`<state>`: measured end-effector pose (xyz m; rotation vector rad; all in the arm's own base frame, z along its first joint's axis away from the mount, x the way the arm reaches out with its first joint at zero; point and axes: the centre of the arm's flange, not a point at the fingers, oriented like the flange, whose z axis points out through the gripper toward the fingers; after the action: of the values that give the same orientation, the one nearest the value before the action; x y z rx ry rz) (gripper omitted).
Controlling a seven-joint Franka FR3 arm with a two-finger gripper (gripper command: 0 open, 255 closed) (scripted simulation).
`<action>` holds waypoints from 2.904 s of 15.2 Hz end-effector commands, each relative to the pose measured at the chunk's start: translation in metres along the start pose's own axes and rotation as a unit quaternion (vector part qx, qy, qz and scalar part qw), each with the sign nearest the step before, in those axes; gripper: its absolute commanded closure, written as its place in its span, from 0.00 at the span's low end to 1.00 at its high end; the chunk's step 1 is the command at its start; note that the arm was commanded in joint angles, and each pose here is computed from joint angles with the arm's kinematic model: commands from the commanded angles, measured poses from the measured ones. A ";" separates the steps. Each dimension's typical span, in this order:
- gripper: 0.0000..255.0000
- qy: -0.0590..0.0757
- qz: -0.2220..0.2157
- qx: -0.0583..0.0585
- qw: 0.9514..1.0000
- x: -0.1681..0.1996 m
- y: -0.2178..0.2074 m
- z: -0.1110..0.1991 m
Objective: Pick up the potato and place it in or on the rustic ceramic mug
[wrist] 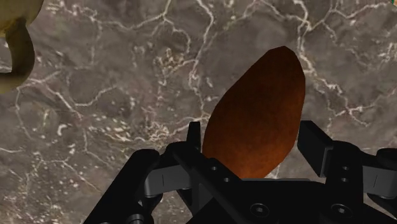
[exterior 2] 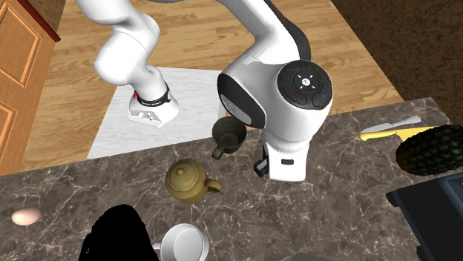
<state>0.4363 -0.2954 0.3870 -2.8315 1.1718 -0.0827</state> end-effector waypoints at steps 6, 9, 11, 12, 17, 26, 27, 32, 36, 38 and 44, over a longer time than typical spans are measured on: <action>1.00 0.000 0.000 0.000 1.000 0.001 -0.004 -0.037; 1.00 0.000 0.000 0.000 1.000 0.002 -0.005 -0.052; 1.00 0.000 0.000 0.000 1.000 0.002 -0.006 -0.063; 1.00 0.000 0.000 0.000 1.000 0.002 -0.007 -0.068; 1.00 0.000 0.000 0.000 1.000 0.002 -0.009 -0.094; 1.00 0.000 0.000 0.000 1.000 -0.060 0.008 -0.117; 1.00 0.000 0.000 0.000 1.000 -0.073 0.012 -0.118; 1.00 0.000 0.000 0.000 1.000 -0.136 0.032 -0.123; 1.00 0.000 0.000 0.000 1.000 -0.145 0.036 -0.108; 1.00 0.000 0.000 0.000 1.000 -0.146 0.037 -0.097; 1.00 0.000 0.000 0.000 1.000 -0.146 0.040 -0.066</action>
<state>0.3000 -0.2234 0.4510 -2.8314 1.1719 -0.0811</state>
